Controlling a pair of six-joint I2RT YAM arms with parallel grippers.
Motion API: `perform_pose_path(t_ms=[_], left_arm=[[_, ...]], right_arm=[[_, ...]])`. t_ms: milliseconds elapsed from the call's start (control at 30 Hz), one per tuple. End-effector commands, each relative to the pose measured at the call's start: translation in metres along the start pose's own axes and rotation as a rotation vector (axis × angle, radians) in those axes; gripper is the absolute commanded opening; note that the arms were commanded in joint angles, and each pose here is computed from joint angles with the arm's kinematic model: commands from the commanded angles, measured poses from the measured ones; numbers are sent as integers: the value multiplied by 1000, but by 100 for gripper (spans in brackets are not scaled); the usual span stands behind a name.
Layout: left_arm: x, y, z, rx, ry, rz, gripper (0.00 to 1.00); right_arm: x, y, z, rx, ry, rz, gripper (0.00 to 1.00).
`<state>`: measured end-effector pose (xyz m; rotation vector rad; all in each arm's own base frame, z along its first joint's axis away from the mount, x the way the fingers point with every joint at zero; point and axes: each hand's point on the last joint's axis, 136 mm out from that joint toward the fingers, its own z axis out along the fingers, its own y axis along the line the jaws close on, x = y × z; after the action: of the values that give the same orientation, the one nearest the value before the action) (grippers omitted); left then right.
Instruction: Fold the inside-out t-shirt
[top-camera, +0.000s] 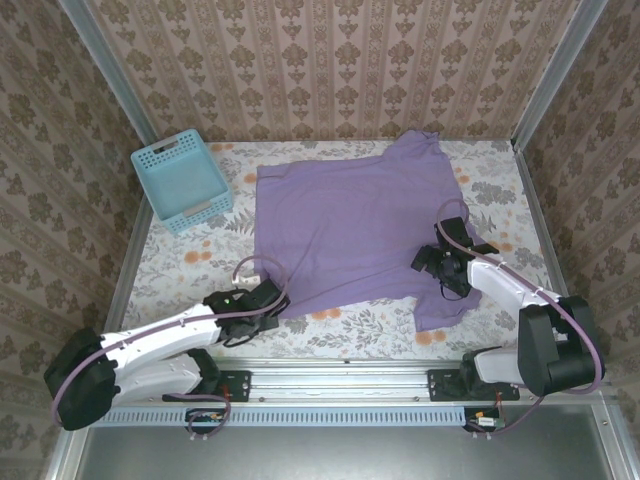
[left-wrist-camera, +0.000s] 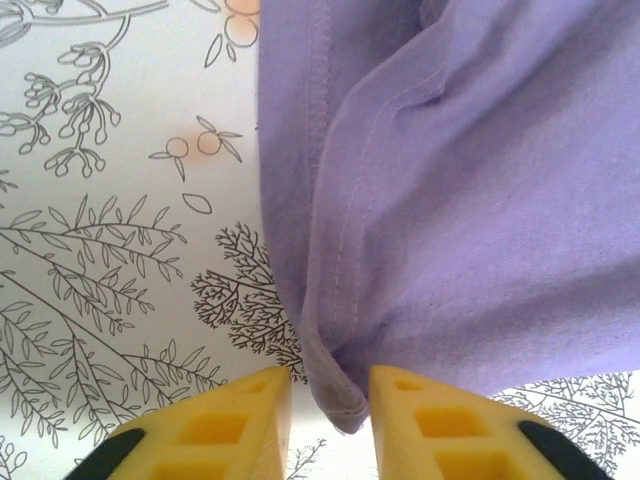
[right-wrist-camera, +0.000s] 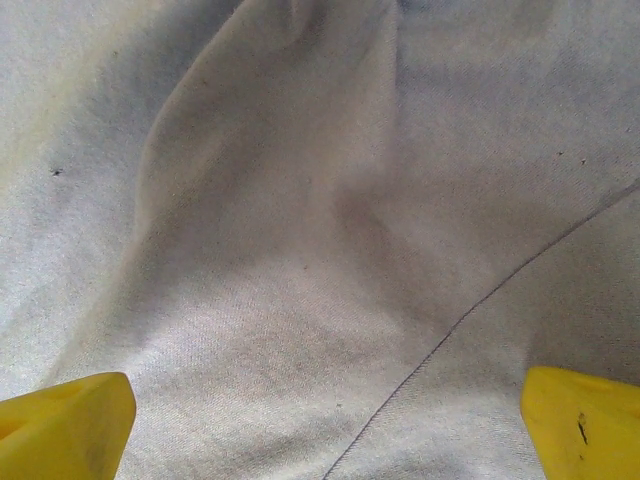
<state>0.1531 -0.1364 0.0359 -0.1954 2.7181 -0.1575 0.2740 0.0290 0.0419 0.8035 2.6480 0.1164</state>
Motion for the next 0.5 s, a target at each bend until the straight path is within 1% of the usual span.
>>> perform_pose_path(t_ms=[0,100,233,300,367,467], left_arm=[[11,6,9,-11,33,-26,31],[13,5,14,-16,46,-30,30],[12,1,17,-2,46,-22,24],[11,-2,18,11,42,-17,22],[10,-3,18,15,38,-10,23],[8,-5,18,26,35,-8,32]], right_arm=[[2,-5,1,11,4,-2,100],[2,-4,0,11,3,-3,100],[0,-5,-1,14,-5,-8,100],[0,-6,-1,20,-6,-9,100],[-1,-7,-1,25,-9,-8,100],[-1,-6,0,24,-8,-8,100]])
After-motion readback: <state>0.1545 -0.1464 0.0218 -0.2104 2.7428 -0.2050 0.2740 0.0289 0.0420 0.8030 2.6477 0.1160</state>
